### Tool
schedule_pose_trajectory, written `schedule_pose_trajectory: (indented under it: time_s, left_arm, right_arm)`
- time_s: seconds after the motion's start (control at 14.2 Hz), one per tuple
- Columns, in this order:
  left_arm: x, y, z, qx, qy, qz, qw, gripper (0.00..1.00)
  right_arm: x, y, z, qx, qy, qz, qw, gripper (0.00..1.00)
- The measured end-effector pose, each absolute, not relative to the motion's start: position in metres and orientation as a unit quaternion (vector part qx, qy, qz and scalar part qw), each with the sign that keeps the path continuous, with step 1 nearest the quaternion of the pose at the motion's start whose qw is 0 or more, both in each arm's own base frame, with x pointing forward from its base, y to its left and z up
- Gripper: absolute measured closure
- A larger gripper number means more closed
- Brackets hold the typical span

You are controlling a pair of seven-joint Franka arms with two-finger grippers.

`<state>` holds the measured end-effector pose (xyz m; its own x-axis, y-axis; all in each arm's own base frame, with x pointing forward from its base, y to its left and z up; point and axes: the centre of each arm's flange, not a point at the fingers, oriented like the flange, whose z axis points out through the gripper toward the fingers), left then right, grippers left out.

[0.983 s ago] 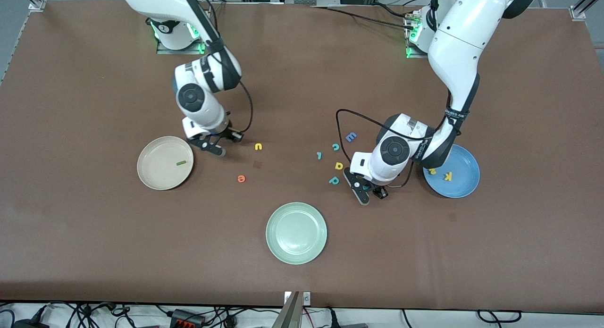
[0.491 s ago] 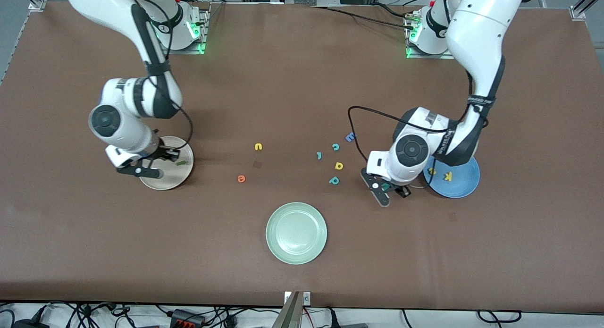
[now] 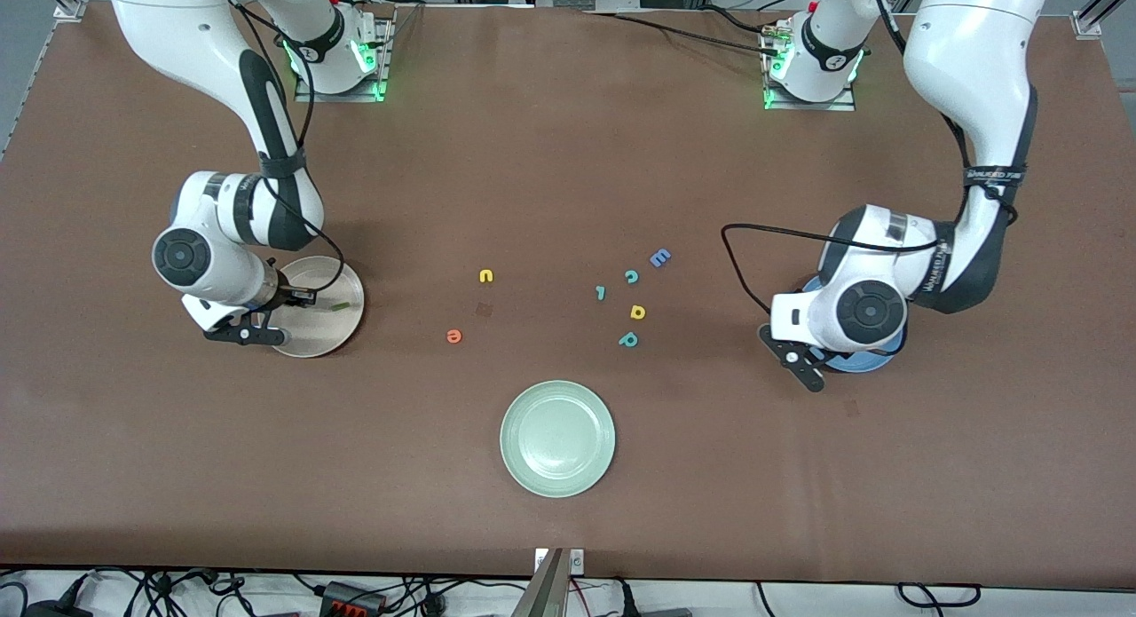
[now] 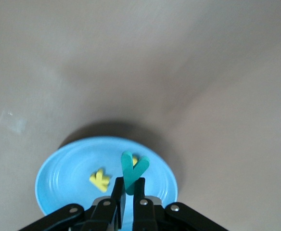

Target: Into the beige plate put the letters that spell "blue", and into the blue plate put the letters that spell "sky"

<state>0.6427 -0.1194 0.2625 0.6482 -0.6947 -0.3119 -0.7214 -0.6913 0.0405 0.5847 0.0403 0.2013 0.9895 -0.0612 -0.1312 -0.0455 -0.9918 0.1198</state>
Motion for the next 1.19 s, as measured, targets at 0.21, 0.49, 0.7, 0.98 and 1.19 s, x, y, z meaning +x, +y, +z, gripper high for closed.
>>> schedule_pose_trajectory:
  time_s: [0.21,0.49,0.7,0.98,1.19]
  left_arm:
    - [0.641,-0.076,0.251,-0.916,0.362,0.168,0.035,0.89]
    - [0.638,-0.067,0.245,-0.918,0.354,0.174,0.032,0.86]
    - [0.638,-0.066,0.246,-0.919,0.353,0.174,0.032,0.62]
    - [0.638,-0.062,0.251,-0.92,0.349,0.174,0.032,0.26]
    - [0.641,-0.06,0.289,-0.931,0.324,0.162,0.044,0.0]
  right_arm:
    - [0.597,0.046,0.21,0.997,-0.023,-0.054,0.058,0.49]
    - [0.614,0.091,0.234,0.998,0.011,-0.04,0.045,0.08]
    - [0.597,0.174,0.231,0.996,0.074,-0.043,0.035,0.0]
    - [0.563,0.263,0.228,0.995,0.084,-0.041,0.035,0.0]
    - [0.545,0.3,0.221,0.997,0.052,-0.051,-0.001,0.04]
